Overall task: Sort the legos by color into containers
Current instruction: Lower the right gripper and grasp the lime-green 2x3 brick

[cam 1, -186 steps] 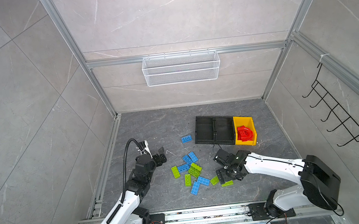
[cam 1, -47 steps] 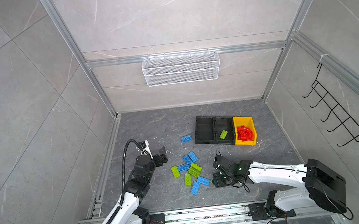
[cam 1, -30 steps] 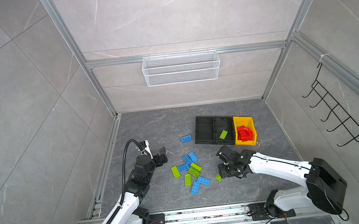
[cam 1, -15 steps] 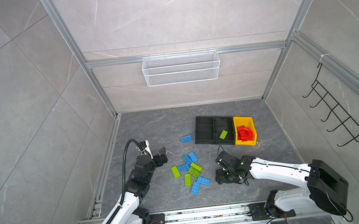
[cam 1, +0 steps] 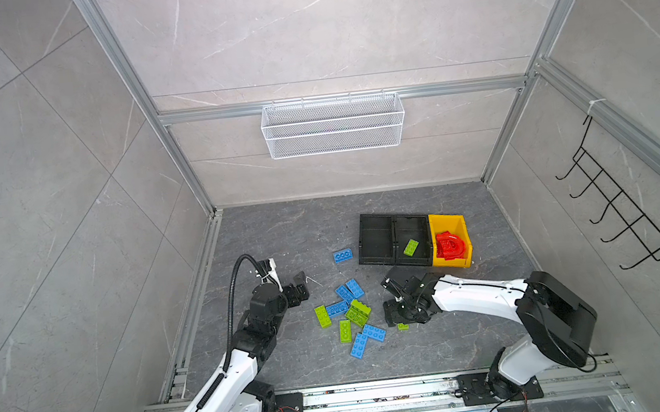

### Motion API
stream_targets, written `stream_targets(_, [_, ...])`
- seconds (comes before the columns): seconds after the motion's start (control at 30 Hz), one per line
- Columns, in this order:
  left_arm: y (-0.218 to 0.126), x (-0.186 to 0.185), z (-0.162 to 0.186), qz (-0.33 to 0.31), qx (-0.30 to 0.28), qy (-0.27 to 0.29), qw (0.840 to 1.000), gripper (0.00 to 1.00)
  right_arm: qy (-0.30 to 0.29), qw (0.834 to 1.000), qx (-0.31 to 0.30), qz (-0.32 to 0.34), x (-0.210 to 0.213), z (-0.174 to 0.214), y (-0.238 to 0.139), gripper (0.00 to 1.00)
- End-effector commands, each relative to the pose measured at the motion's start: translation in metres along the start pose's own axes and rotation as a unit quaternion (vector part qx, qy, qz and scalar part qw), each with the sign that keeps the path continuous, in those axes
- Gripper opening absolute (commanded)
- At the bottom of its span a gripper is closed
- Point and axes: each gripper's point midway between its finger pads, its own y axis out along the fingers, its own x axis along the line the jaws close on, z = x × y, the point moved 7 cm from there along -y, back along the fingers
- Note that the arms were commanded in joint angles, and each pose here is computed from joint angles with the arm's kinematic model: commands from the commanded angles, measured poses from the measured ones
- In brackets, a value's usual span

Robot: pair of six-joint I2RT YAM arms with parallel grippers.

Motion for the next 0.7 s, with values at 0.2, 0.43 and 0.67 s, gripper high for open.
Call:
stream_targets(0.2, [-0.002,-0.003,-0.013,0.008,-0.03,0.007,0.999,1.0,-0.047,0.995,0.033,0.087,-0.018,0.006,0.004,0.53])
stream_targets(0.43, [0.001,-0.003,-0.011,0.006,-0.026,0.007,1.0,1.0,-0.07,0.99,0.038,0.114,-0.02,0.006,0.007,0.47])
stream_targets(0.67, [0.001,-0.004,-0.011,0.01,-0.025,0.006,1.0,1.0,-0.081,0.994,0.01,0.069,-0.008,-0.002,0.0,0.34])
